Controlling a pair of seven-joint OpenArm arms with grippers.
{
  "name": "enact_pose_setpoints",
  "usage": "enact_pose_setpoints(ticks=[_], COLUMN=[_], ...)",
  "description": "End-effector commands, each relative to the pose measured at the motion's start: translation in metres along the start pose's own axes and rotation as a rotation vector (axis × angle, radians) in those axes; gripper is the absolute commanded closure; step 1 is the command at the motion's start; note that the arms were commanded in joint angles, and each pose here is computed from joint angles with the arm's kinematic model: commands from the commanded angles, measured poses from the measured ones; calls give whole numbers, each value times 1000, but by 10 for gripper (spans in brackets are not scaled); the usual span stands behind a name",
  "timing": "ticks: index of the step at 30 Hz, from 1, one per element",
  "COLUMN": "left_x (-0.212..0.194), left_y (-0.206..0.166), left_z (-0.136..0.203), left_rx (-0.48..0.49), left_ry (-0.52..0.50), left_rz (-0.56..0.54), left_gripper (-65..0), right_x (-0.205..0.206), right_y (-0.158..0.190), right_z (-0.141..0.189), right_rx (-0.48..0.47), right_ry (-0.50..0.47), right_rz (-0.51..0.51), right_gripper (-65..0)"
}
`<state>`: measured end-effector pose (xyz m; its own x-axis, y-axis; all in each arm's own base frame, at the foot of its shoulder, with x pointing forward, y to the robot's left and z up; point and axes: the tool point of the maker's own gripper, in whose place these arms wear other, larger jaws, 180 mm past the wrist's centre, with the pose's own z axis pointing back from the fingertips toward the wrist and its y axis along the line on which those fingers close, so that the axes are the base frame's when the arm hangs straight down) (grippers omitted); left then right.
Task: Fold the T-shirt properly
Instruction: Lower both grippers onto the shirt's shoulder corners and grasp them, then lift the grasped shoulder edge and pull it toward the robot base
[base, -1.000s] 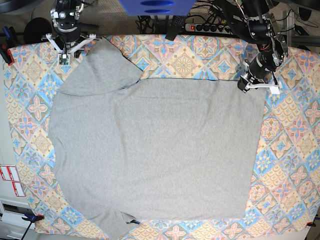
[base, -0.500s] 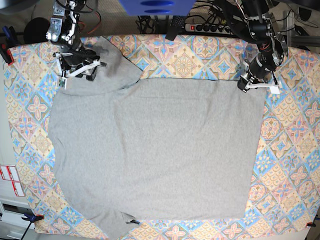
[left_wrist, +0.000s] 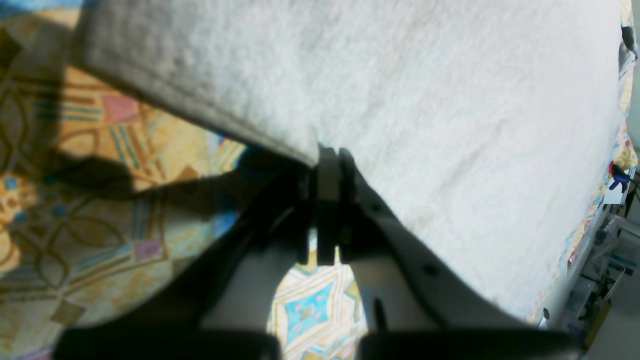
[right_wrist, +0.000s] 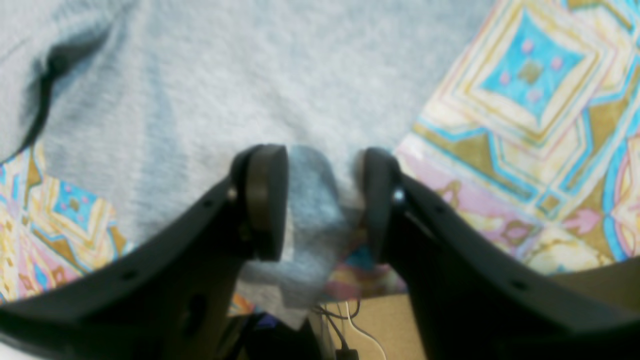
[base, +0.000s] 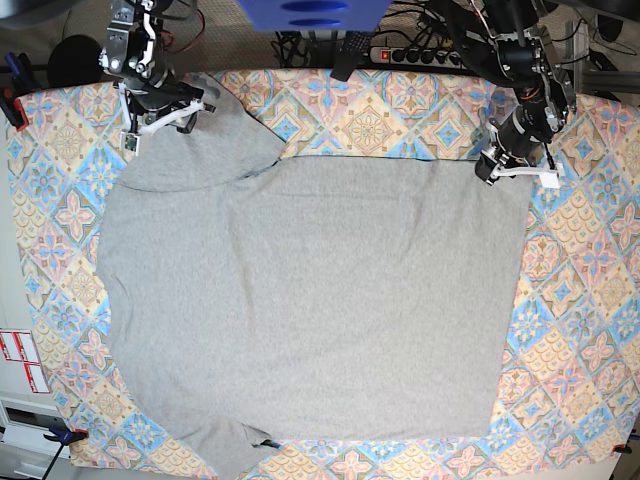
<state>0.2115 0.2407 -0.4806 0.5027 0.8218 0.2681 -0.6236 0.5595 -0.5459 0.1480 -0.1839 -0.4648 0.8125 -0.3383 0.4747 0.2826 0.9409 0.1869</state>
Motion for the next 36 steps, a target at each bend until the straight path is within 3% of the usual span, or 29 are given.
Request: enact_pose_setpoints(ticks=[1,6,21,26,36], left_x=[1,1,0,0,-1], left_y=[7,7,7,7,7], left_z=[2,2,2,2,2], left_rx=[33,33,33,33,33], left_ry=[4,5,6,8,10], left_rz=[-9,-8,-7,-6,-6], left_gripper=[0,0,0,0,0], right_x=[8,-4,19,15,-4], right_y=[0,-5,-23,-17,27], right_z=[2,-6,-6,-7,-16], right_rx=[3,-7,-50,-35,64], right_ry=[-28,8,-47,-36,15], right_rz=[6,-6,-48,-50,-1], right_gripper=[-255,-255,-255,-255,-252])
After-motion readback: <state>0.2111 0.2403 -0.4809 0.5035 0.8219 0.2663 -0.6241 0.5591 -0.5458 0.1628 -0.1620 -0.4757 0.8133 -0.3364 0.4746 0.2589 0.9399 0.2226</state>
